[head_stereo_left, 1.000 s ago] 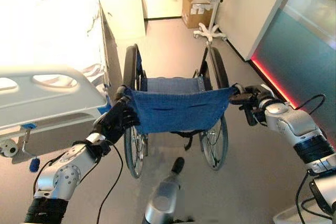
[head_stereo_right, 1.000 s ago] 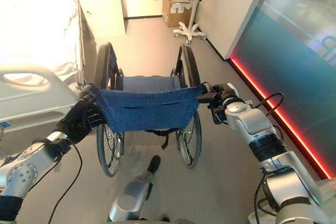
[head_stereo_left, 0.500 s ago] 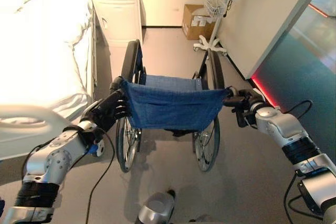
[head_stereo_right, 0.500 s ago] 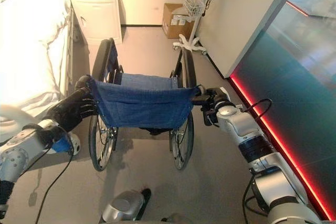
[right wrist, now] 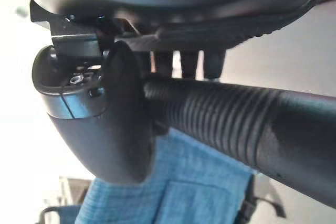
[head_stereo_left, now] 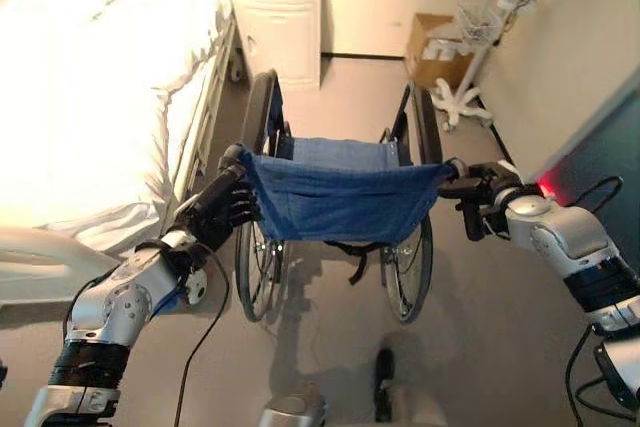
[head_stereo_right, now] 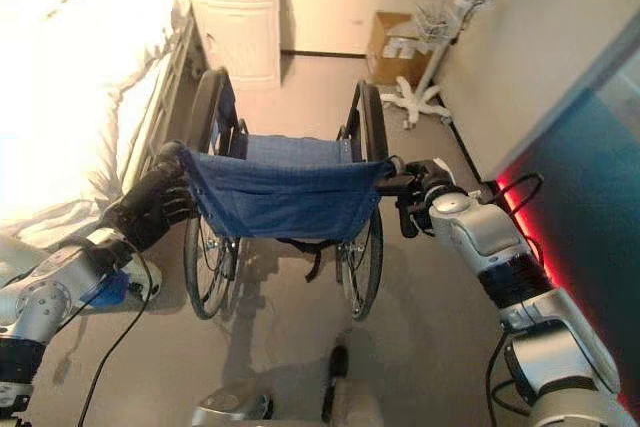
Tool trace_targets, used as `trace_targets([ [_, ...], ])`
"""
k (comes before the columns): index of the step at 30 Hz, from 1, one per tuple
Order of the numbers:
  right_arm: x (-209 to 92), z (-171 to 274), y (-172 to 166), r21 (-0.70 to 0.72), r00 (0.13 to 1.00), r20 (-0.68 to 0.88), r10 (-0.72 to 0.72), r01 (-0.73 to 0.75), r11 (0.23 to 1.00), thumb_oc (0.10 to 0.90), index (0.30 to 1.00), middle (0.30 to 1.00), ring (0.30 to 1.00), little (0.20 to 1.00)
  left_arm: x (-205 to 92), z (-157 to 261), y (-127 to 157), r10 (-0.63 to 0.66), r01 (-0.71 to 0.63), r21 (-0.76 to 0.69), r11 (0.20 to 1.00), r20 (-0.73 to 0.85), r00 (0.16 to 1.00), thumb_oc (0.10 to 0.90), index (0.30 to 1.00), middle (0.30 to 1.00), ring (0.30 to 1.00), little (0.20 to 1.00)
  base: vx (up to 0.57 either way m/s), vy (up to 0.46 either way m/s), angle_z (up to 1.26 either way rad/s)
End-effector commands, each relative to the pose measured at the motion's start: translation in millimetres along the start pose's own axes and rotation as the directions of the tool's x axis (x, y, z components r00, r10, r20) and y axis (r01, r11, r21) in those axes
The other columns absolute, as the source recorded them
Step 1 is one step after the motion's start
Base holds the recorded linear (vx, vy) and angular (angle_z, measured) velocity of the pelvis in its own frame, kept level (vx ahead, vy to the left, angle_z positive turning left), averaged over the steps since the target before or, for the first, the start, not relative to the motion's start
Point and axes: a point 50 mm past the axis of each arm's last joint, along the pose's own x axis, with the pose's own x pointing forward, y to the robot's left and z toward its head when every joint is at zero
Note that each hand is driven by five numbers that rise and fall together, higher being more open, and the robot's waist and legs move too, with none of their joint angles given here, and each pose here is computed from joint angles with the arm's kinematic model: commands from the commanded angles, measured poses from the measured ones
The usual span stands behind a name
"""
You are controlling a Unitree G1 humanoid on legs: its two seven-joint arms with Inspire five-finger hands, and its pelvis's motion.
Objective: Push the wheelchair next to the bed
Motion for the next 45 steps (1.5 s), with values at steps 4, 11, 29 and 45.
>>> trace_targets([
  [4, -29, 71, 15, -0.045, 0.926, 0.353, 0.136, -0.128, 0.991, 0.400, 0.300, 0.300, 0.300, 0.300, -16, 41, -8, -0.046, 0.050, -0.011, 0.999, 0.235, 0.971, 0.400, 0.300, 0.300, 0.300, 0.300, 0.36, -0.200, 0.05],
  [11, -21, 69, 28, 0.005, 0.937, 0.340, 0.086, -0.093, 0.996, 0.400, 0.300, 0.300, 0.300, 0.300, -11, 30, -8, -0.043, 0.030, 0.058, 0.998, 0.242, 0.969, 0.400, 0.300, 0.300, 0.300, 0.300, 0.44, -0.106, 0.28],
  [29, -13, 50, 37, 0.056, 0.942, 0.327, 0.076, -0.099, 0.994, 0.400, 0.300, 0.300, 0.300, 0.300, -1, 79, -7, -0.086, 0.064, 0.099, 0.993, 0.247, 0.965, 0.400, 0.300, 0.300, 0.300, 0.300, 0.50, -0.004, 0.14],
  [45, -31, 74, 17, 0.033, 0.928, 0.354, 0.116, -0.136, 0.990, 0.400, 0.300, 0.300, 0.300, 0.300, 13, 60, -30, -0.091, 0.086, 0.031, 0.996, 0.221, 0.971, 0.400, 0.300, 0.300, 0.300, 0.300, 0.26, -0.207, 0.62],
])
